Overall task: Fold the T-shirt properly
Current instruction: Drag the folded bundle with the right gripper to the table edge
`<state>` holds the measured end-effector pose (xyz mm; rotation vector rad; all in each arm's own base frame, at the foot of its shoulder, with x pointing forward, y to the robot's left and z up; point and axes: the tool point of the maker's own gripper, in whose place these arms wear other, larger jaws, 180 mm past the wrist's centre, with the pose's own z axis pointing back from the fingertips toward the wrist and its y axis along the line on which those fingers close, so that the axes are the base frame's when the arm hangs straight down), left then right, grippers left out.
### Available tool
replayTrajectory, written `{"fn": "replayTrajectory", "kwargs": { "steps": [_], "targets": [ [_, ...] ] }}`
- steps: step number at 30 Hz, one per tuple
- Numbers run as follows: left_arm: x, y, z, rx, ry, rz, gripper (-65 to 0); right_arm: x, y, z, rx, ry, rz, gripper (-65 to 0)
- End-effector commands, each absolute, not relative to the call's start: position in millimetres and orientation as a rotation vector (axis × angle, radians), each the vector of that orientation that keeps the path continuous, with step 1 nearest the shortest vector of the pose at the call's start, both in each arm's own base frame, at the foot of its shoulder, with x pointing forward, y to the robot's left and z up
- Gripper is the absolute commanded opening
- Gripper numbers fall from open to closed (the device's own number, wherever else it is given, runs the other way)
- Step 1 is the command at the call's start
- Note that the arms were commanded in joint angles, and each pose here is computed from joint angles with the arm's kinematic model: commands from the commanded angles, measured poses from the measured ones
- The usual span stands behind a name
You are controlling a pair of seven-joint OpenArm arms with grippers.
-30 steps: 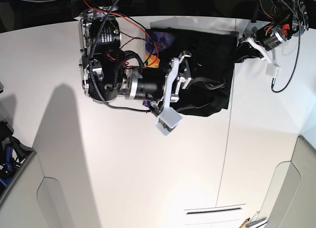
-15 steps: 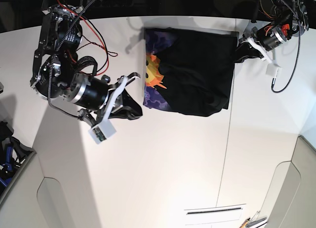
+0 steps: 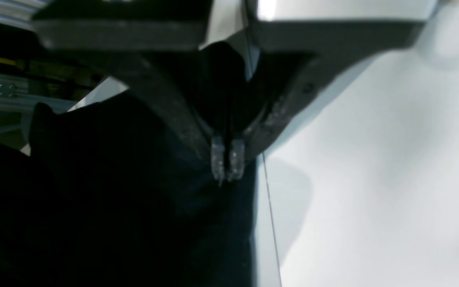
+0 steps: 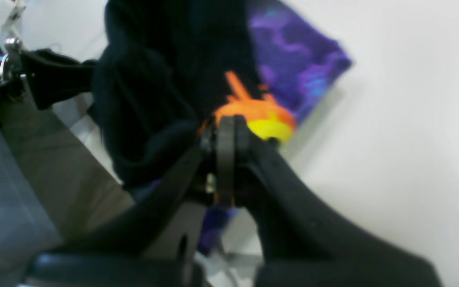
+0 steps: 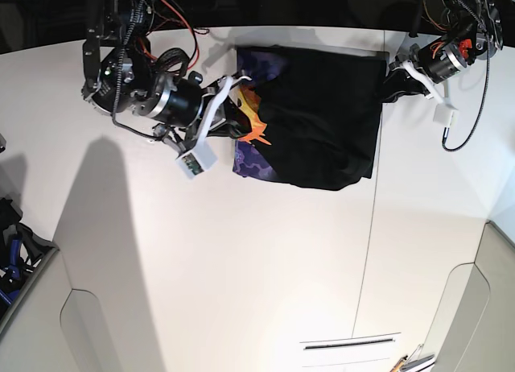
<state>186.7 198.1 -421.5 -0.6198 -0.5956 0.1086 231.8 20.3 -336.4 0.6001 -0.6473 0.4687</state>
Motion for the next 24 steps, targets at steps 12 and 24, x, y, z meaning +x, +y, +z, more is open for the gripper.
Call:
{"fn": "replayTrajectory", "kwargs": {
  "steps": [12, 24],
  "targets": [
    [182, 202, -424, -0.599, -0.568, 0.096, -61.9, 191, 171, -322, 1.022, -0.577, 0.627, -65.0],
    [206, 223, -396, -0.606, -0.67, 0.107, -61.9, 245, 195, -275, 0.866, -0.785, 0.919, -65.0]
  ]
}}
